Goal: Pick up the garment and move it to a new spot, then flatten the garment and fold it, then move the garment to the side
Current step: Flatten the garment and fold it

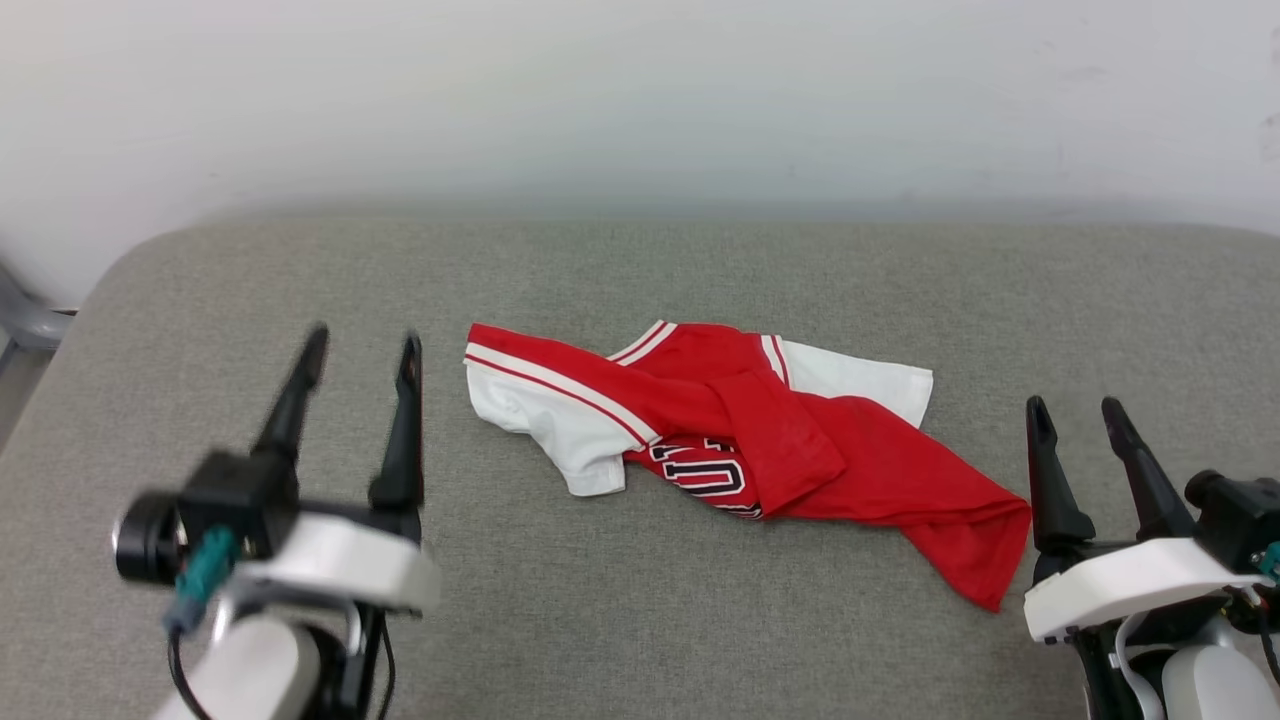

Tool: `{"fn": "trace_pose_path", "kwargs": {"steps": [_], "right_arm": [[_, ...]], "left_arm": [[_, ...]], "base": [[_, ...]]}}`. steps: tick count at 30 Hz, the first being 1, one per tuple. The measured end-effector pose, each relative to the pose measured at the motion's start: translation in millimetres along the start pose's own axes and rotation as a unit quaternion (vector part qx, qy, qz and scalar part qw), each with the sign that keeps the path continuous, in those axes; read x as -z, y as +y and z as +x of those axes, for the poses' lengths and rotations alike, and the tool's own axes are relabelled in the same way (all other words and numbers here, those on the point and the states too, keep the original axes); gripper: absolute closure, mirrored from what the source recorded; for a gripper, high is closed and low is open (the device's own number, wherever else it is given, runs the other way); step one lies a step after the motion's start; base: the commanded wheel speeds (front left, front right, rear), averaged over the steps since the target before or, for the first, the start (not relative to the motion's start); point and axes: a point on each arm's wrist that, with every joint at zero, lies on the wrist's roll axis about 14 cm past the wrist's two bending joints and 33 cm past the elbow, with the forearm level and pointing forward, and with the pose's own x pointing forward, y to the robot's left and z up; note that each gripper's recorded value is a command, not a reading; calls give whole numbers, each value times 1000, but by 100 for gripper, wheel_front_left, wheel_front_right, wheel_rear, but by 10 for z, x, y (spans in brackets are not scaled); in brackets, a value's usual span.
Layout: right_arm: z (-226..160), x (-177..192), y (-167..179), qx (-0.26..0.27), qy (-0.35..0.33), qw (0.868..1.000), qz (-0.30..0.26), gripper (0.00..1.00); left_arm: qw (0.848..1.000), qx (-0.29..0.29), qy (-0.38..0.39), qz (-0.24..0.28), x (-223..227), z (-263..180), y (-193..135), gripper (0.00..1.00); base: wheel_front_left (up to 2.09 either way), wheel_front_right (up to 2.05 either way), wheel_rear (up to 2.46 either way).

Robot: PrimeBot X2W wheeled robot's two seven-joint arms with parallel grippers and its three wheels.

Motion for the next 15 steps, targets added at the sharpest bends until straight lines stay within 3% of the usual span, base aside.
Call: {"fn": "trace_pose_path", "kwargs": {"steps": [3,7,15], "right_arm": [[-56,25,35,-4,7,1000,5,0],[-99,70,74,-9,16,1000,9,0],[-49,226,190,-39,73,996,-13,0]], "left_arm": [[999,-34,18,-16,126,-327,27,0],[998,-37,42,-14,284,-574,17,0],[998,-39,39,-2,308,-638,104,0]], "base": [[0,0,0],[0,0,0],[0,0,0]]}}
